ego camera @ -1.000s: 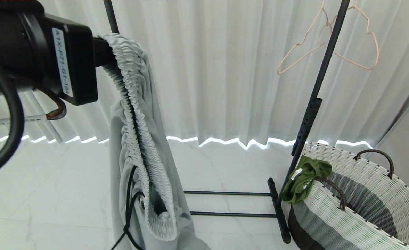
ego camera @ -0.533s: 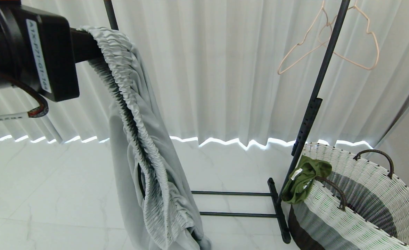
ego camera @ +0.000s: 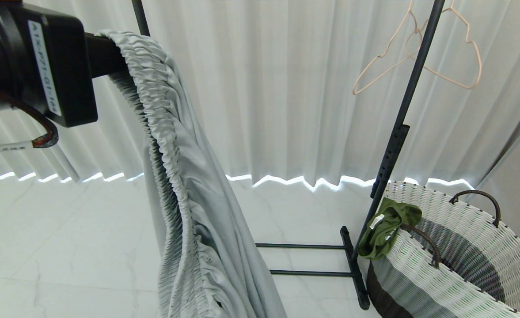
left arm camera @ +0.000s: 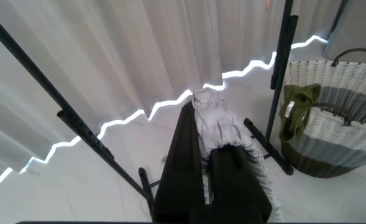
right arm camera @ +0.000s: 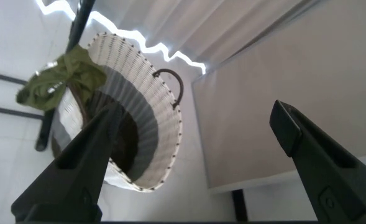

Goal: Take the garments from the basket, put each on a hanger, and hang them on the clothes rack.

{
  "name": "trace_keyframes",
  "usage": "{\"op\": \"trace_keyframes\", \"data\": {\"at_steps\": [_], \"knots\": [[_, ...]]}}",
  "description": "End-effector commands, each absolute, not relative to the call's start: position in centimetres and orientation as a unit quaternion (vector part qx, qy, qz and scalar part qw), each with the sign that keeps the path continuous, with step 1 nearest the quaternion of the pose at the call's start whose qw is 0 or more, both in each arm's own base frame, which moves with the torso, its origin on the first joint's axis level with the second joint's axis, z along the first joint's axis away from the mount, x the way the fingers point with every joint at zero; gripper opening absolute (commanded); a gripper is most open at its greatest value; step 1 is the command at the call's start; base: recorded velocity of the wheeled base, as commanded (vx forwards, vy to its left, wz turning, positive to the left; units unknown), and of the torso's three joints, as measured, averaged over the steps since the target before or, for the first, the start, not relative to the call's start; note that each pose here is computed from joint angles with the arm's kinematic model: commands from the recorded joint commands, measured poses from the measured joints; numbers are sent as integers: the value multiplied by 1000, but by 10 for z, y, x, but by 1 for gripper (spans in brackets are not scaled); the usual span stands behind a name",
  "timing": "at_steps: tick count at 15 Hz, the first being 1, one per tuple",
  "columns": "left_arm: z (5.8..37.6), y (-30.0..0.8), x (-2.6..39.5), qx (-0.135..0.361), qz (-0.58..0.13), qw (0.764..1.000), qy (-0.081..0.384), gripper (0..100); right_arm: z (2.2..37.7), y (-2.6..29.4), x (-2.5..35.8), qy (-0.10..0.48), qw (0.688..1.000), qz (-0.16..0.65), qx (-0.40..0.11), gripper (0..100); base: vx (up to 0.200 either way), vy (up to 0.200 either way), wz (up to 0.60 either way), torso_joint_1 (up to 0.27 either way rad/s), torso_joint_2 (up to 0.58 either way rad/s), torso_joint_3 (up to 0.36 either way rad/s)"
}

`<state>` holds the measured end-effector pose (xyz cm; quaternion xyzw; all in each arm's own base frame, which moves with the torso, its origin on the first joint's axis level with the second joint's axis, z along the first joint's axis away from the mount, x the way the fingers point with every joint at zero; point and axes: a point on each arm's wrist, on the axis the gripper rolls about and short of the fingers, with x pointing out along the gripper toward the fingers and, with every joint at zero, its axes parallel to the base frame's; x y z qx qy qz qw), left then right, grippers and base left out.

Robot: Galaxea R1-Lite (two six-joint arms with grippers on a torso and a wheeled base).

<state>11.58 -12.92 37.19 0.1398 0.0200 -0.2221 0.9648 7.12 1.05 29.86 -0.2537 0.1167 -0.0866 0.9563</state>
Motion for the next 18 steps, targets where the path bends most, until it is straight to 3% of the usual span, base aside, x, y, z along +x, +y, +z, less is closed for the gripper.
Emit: {"op": "trace_keyframes", "data": {"at_steps": [1, 7, 15, 18], "knots": [[372, -129, 116, 140, -222, 965, 20, 0, 297, 10, 70, 118, 956, -87, -252, 100, 0, 0, 0, 0, 0, 0], [373, -129, 115, 148, -223, 963, 16, 0, 295, 10, 69, 115, 958, -87, -249, 100, 0, 0, 0, 12, -35, -25], [385, -124, 113, 147, -218, 965, -5, 0, 297, 10, 69, 109, 959, -90, -246, 100, 0, 0, 0, 157, -423, -266], [388, -115, 120, 158, -185, 970, -7, 0, 299, 10, 69, 102, 960, -91, -243, 100, 0, 0, 0, 194, -484, -279]]}}
